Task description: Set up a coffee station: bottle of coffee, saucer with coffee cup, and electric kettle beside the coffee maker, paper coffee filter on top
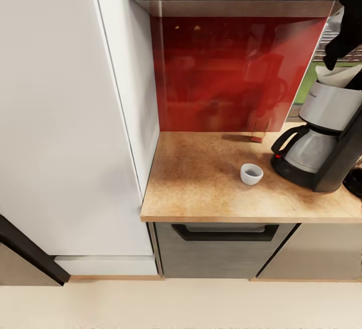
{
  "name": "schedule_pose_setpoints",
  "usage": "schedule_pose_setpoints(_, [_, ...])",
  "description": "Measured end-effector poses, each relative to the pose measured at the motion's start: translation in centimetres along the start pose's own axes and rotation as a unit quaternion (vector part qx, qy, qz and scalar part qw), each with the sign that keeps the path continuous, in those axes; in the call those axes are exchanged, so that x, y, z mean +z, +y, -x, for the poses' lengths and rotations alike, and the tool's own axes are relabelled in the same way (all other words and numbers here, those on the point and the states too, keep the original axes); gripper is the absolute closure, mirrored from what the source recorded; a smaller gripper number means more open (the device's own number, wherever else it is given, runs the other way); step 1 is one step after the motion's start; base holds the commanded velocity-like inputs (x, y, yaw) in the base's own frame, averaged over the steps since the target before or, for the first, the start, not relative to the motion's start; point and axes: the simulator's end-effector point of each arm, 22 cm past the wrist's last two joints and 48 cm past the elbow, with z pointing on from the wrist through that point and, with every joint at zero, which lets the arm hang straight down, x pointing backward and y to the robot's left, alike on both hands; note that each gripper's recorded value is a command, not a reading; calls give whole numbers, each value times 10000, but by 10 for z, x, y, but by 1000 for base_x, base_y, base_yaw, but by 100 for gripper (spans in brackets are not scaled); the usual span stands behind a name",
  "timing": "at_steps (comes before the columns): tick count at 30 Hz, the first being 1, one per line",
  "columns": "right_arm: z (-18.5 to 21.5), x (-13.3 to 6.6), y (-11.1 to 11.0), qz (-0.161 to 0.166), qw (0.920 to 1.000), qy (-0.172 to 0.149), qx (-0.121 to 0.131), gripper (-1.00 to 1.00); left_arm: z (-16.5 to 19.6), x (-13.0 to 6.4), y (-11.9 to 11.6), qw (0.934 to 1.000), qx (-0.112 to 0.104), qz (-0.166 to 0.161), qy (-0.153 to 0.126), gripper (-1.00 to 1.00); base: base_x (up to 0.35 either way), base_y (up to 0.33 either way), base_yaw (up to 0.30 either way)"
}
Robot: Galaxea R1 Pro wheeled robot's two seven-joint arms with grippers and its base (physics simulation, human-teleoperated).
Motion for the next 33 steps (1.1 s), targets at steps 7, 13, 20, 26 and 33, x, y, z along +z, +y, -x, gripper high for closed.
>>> schedule_pose_setpoints(7, [0, 0, 4, 85, 10000, 0, -1, -100, 0, 0, 0, 10000, 0, 0, -2, -100, -145, 0, 0])
schedule_pose_setpoints(13, [0, 0, 4, 98, 10000, 0, -1, -100, 0, 0, 0, 10000, 0, 0, -3, -100, -166, 0, 0])
schedule_pose_setpoints(20, [-12, 8, 12, 510, 9986, 80, 95, -100, 0, 0, 0, 10000, 1, 0, -3, -100, -213, 0, 0])
schedule_pose_setpoints(26, [-23, 13, 31, 1187, 9926, 141, 194, -100, 0, 0, 0, 10000, 1, 0, -3, -100, -117, 0, 0])
schedule_pose_setpoints(33, [-21, 4, 36, 1532, 9880, 25, 218, -100, 1, 0, 0, 10000, 0, 0, -7, -100, -196, 0, 0])
